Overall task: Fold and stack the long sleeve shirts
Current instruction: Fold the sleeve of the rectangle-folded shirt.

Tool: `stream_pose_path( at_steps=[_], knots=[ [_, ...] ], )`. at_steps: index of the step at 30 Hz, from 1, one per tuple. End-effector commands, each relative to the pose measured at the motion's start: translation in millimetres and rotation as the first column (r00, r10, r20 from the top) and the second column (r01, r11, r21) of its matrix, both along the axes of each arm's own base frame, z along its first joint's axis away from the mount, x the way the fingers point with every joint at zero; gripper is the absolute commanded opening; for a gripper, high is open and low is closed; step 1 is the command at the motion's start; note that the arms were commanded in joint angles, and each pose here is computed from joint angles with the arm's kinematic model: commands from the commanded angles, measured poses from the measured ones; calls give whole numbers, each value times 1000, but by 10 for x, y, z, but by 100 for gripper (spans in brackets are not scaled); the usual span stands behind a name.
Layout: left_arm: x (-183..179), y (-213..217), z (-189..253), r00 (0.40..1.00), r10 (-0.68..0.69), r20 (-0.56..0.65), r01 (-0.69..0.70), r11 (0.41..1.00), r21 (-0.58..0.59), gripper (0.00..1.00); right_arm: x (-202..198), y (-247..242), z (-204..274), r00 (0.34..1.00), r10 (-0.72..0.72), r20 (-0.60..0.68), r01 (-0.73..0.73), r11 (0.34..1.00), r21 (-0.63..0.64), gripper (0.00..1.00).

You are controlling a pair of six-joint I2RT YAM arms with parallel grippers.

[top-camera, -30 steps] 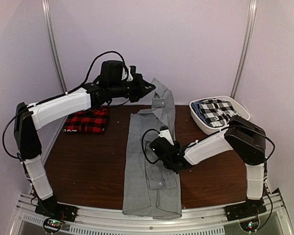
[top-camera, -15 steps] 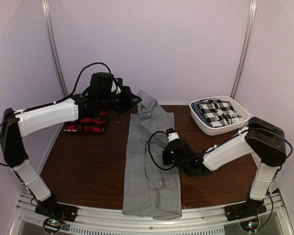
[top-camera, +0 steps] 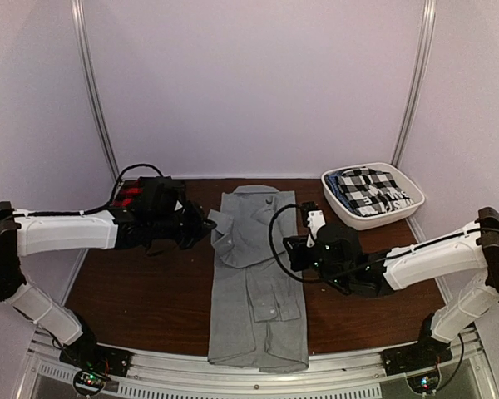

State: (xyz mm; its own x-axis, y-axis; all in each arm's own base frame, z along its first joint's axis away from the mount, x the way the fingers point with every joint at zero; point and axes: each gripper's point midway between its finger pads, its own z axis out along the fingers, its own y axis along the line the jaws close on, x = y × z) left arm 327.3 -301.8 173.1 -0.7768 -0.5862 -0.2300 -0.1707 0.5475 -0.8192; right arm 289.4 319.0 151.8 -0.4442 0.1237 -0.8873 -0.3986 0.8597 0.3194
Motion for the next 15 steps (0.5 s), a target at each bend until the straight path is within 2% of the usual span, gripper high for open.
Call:
stream_pose_path(
  at_steps=[1,4,8,10,12,15],
  knots=[
    [-330,-45,-180,997,14,-77,-18,999,-50,0,-75,31,70,998,47,-47,-45,998,32,18],
    [-549,-58,-339,993,-6,-122,2,999,-40,0,-125,100,68,993,89,-73,-86,995,41,19],
    [-753,-109,-461,989,-77,-123,78,997,1,0,-197,197,20,983,151,-105,-147,988,46,21],
    [-855,-38,-602,983,-105,-151,117,990,75,0,-239,264,2,974,192,-121,-187,981,48,24],
    [-885,167,-705,987,-68,-148,92,982,164,1,-259,312,-27,968,212,-137,-209,977,36,25],
    [-924,444,-757,994,-23,-108,47,975,219,18,-280,348,-66,962,233,-146,-230,973,34,25]
  ],
)
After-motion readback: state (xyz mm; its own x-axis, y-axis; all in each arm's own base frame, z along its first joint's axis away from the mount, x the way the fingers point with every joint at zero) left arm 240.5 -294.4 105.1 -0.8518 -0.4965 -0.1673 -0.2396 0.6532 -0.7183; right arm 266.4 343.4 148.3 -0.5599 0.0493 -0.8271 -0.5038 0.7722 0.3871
